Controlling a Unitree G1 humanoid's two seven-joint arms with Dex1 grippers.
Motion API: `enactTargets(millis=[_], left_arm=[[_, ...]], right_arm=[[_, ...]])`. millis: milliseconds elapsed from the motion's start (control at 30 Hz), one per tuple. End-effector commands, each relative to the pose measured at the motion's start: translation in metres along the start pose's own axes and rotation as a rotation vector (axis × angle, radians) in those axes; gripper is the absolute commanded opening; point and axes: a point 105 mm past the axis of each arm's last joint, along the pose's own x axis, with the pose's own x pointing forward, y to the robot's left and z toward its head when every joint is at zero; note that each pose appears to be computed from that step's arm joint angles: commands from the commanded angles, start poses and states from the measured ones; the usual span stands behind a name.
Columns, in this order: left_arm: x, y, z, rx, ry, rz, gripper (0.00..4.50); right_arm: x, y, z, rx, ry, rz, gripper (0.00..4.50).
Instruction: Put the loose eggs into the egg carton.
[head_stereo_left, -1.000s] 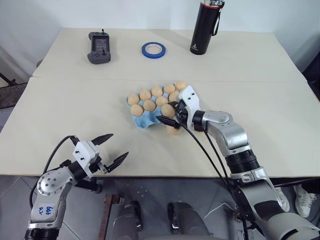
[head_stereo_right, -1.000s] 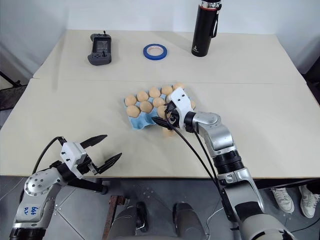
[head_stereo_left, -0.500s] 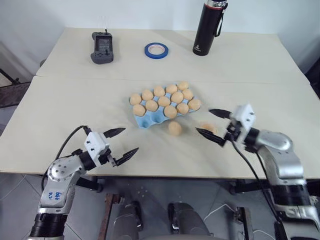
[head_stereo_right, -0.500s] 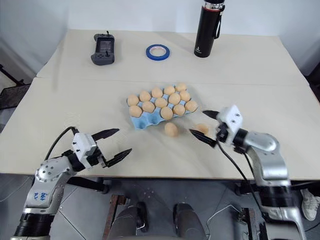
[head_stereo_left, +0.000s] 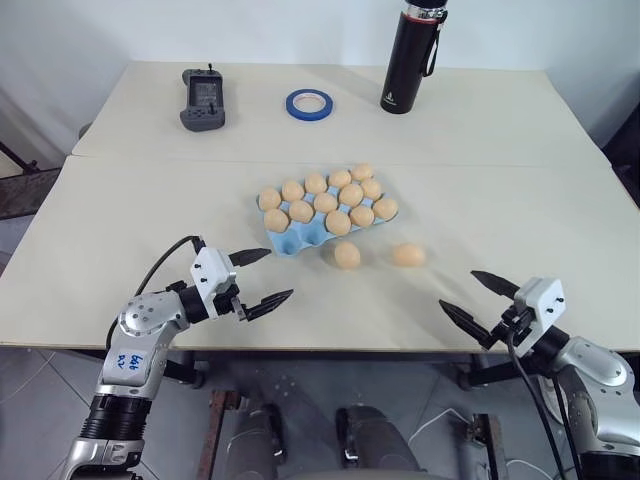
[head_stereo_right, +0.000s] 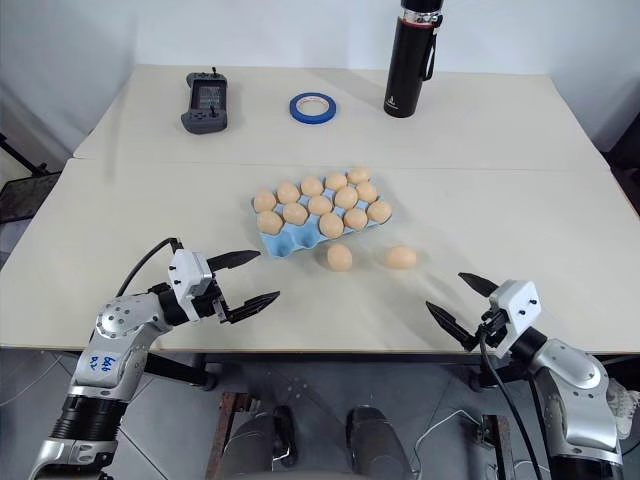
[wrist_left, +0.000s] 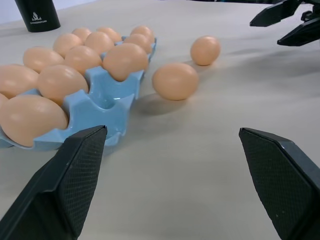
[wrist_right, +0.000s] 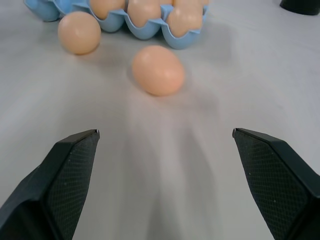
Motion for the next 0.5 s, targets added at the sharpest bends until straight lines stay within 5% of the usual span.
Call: enactTargets(millis=[33, 500], left_arm=[[-0.003, 0.000, 0.004, 0.029, -0.018, -0.007, 4.50], [-0.016, -0.004, 0.009, 0.047, -0.030, 0.053, 4.50]], right_arm=[[0.017, 0.001, 0.023, -0.053, -0.061, 0.041, 4.47], [0.088, -0.015, 0.002, -0.058, 0.040, 0.206, 4.47]])
